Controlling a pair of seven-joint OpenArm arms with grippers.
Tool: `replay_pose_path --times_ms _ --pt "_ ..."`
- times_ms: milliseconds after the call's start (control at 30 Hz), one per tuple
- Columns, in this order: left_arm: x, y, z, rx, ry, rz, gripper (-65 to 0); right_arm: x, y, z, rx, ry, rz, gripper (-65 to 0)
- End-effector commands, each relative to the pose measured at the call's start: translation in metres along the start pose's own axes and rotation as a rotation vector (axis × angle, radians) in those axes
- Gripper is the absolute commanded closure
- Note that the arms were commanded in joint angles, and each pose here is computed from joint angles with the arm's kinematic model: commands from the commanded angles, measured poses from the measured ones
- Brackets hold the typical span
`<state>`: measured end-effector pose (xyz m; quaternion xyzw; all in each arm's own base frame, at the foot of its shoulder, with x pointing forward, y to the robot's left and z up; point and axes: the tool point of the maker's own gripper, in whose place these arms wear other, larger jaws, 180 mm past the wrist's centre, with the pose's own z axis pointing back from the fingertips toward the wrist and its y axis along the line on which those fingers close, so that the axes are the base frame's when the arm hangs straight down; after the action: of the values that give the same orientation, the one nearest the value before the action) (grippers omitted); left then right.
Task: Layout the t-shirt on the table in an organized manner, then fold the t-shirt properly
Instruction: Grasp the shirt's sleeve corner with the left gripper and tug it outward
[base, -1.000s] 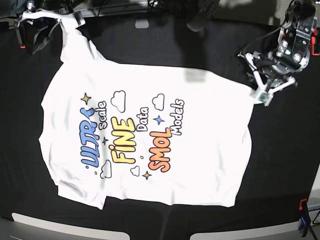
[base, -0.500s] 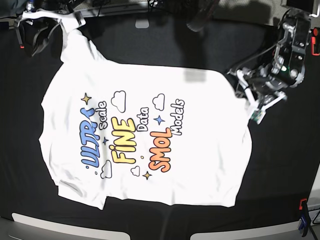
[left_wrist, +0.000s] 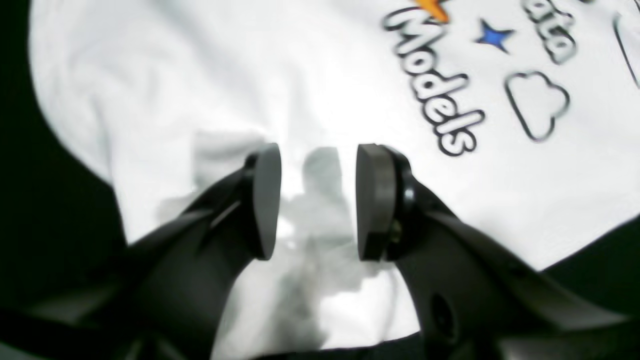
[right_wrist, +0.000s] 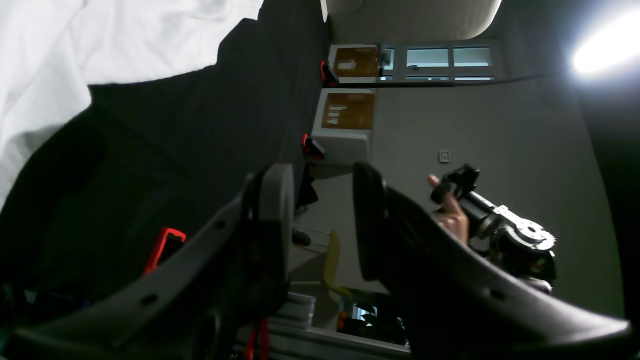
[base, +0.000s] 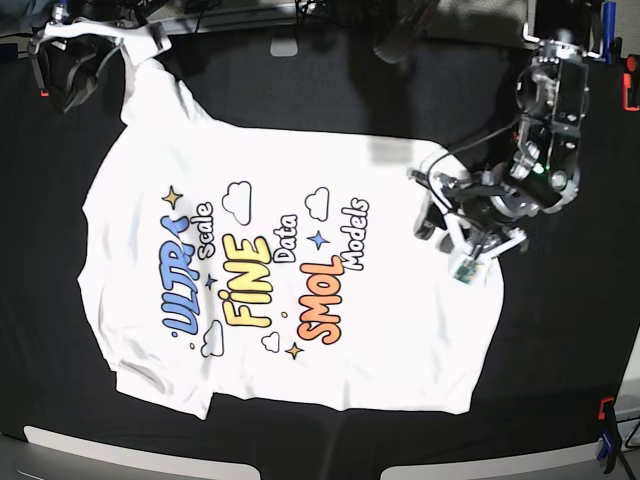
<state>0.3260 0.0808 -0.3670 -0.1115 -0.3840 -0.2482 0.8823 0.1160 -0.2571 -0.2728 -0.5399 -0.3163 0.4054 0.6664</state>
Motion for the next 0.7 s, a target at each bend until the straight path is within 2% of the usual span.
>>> replay_pose_path --times_ms 0,100,233,300,367,433,500,567,667 --pt "0.015 0.013 0.004 0.034 -0.020 -0.049 -22.4 0.002 -0.009 0.000 -0.027 -0.014 -0.010 -19.8" --pt "0.003 0.031 0.012 0.094 0.098 -0.126 -22.4 0.002 -0.009 0.000 -0.027 -0.012 -0.011 -19.8" --pt "-0.006 0.047 0.039 0.140 0.135 -0.208 -22.3 0.002 -0.009 0.000 -0.027 -0.012 -0.011 -19.8" --pt "-0.012 0.045 0.056 0.135 0.145 -0.290 -22.2 0.002 -0.009 0.000 -0.027 -0.012 -0.010 -19.8" --pt "-0.013 0.027 0.075 0.085 0.113 -0.377 -21.5 0.002 -0.009 0.000 -0.028 -0.012 -0.011 -19.8" --pt "-0.006 0.000 0.093 0.016 0.029 -0.464 -21.5 0.002 -0.009 0.000 -0.027 -0.012 -0.011 -19.8" --pt "0.000 -0.024 0.107 -0.043 -0.069 -0.502 -21.5 0.002 -0.009 0.000 -0.027 -0.012 -0.011 -19.8" --pt "-0.002 -0.032 0.109 -0.052 -0.126 -0.531 -21.5 0.001 -0.009 0.000 -0.027 -0.011 -0.011 -19.8" --pt "-0.020 -0.020 0.099 -0.013 -0.102 -0.571 -21.5 0.001 -0.009 0.000 -0.027 -0.011 -0.011 -19.8"
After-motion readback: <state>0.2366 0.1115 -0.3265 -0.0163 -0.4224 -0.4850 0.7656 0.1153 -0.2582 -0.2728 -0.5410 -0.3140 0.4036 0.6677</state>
